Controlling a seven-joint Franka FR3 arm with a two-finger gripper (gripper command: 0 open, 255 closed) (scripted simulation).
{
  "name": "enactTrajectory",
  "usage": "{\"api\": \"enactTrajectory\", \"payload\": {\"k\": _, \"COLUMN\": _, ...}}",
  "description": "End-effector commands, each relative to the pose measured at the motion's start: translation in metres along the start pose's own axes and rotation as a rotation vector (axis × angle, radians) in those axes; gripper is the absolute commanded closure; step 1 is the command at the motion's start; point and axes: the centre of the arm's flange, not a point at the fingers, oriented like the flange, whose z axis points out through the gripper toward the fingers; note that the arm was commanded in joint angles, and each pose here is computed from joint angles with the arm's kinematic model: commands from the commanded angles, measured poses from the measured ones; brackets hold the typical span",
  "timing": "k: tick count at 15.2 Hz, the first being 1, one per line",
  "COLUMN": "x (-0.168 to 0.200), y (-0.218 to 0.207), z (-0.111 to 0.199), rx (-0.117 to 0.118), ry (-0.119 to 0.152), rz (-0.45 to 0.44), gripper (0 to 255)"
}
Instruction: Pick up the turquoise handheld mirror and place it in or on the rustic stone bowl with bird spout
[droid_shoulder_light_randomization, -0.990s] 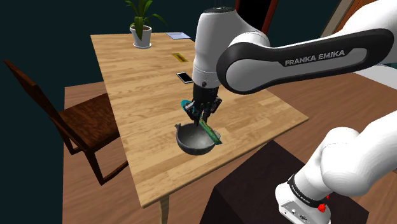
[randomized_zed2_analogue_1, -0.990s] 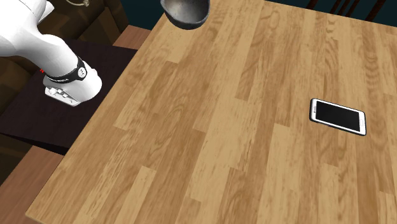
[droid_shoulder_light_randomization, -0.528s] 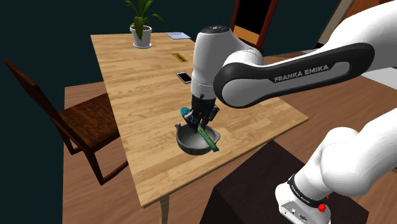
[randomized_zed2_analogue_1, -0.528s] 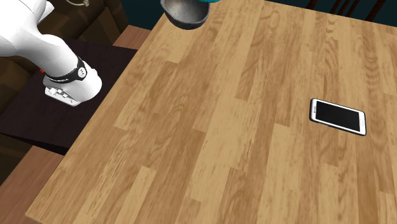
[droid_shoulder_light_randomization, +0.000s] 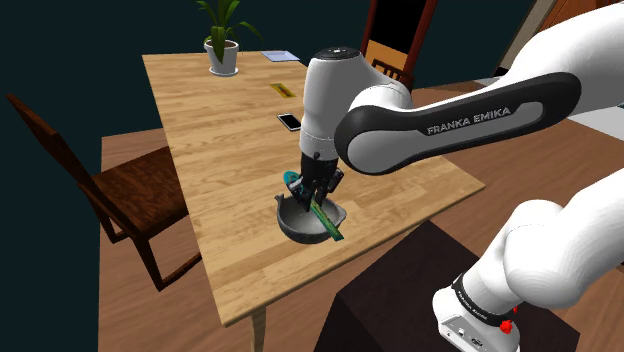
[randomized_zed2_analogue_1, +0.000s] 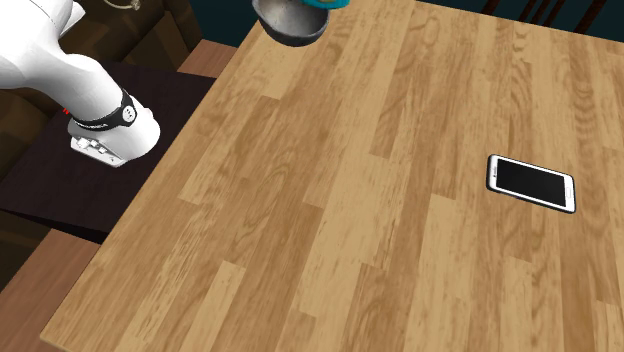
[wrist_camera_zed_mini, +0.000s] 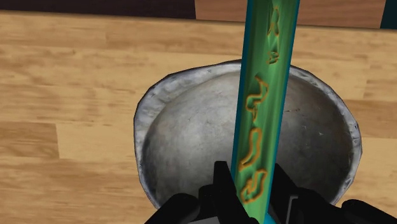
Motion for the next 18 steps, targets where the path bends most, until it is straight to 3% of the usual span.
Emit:
{"api": "enactTrajectory", "payload": {"k": 1, "x": 0.000, "y": 0.000, "z": 0.000, "rx": 0.000, "ry": 0.000, "rz": 0.000, "gripper": 255}}
{"api": "enactTrajectory", "payload": {"k": 2, "x": 0.000, "y": 0.000, "z": 0.000, "rx": 0.000, "ry": 0.000, "rz": 0.000, "gripper": 0}}
{"api": "enactTrajectory", "payload": {"k": 7, "x": 0.000, "y": 0.000, "z": 0.000, "rx": 0.000, "ry": 0.000, "rz": 0.000, "gripper": 0}}
{"api": "enactTrajectory", "payload": {"k": 11, "x": 0.000, "y": 0.000, "z": -0.050, "rx": 0.000, "ry": 0.000, "rz": 0.000, "gripper": 0}}
{"api": "enactTrajectory", "payload": {"k": 18, "x": 0.000, "y": 0.000, "z": -0.050, "rx": 0.000, "ry": 0.000, "rz": 0.000, "gripper": 0}}
